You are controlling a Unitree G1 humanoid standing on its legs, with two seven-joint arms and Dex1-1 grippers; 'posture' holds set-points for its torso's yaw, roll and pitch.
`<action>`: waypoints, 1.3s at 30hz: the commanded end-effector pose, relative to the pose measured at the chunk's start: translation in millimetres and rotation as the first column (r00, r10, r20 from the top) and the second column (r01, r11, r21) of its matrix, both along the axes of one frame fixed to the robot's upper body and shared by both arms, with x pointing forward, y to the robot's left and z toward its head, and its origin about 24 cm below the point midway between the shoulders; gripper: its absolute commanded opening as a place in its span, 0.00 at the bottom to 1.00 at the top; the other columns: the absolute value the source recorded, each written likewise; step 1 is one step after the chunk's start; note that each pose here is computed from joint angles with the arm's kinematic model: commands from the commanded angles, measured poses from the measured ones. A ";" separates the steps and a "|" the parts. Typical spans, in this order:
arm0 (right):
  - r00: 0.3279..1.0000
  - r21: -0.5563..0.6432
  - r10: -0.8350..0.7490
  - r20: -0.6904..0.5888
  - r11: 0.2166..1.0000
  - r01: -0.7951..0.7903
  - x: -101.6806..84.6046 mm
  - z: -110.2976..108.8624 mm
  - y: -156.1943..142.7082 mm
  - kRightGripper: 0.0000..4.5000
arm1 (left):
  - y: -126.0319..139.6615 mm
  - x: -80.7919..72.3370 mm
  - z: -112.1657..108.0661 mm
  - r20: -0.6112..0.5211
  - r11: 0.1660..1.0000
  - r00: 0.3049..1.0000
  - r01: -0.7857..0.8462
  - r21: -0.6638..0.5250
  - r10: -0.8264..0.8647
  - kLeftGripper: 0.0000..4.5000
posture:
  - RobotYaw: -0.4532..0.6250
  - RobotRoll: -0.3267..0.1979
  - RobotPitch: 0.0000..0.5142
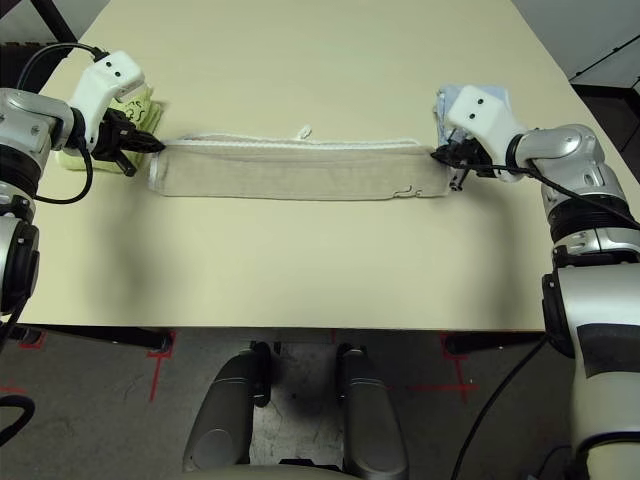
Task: Fold the towel and set it aside.
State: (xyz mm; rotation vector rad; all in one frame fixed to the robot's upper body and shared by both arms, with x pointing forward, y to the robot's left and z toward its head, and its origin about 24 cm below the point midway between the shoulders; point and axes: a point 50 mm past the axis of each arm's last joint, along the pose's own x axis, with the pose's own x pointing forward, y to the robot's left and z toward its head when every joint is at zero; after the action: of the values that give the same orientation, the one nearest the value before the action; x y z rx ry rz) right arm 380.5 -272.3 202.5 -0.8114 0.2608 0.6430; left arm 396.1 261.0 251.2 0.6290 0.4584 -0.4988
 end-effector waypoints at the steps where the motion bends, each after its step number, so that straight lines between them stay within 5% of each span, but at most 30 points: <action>1: 0.999 -0.010 -0.049 -0.008 0.999 0.049 0.8 -1.7 -4.7 0.00 | 1.2 1.4 -3.4 0.010 0.999 0.999 -0.033 -0.001 0.033 0.01 | 0.47 0.62 0.48; 20: 0.985 -0.020 -0.142 0.098 0.989 0.145 14.8 -4.1 10.5 0.00 | -3.4 6.3 -16.0 0.029 0.997 0.997 -0.075 0.034 0.074 0.01 | 0.45 0.62 0.49; 23: 0.974 0.000 -0.165 0.153 0.986 0.167 17.7 -5.1 14.8 0.17 | -3.1 7.0 -17.6 0.042 0.995 0.996 -0.084 0.047 0.082 0.15 | 0.45 0.62 0.49; 27: 0.958 0.049 -0.171 0.232 0.985 0.164 19.5 2.3 18.5 0.49 | -2.1 8.8 -8.5 0.131 0.995 0.987 -0.100 0.016 0.097 0.49 | 0.45 0.62 0.49; 33: 0.911 0.279 -0.170 0.376 0.958 0.064 16.9 28.9 21.4 0.98 | -0.2 5.2 19.0 0.217 0.998 0.975 -0.032 -0.052 0.042 0.99 | 0.44 0.62 0.48; 39: 0.982 0.614 -0.020 0.189 0.783 -0.102 1.6 24.3 14.6 0.99 | -15.4 -8.9 37.4 0.247 0.862 0.937 0.331 -0.385 -0.249 1.00 | 0.45 0.62 0.48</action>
State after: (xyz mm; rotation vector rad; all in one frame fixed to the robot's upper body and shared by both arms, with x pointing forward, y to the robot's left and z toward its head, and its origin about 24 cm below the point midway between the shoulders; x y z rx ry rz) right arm 388.2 -253.4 236.1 -0.3325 -0.1746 0.5658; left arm 392.4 247.7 284.0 0.3704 0.0958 -0.6926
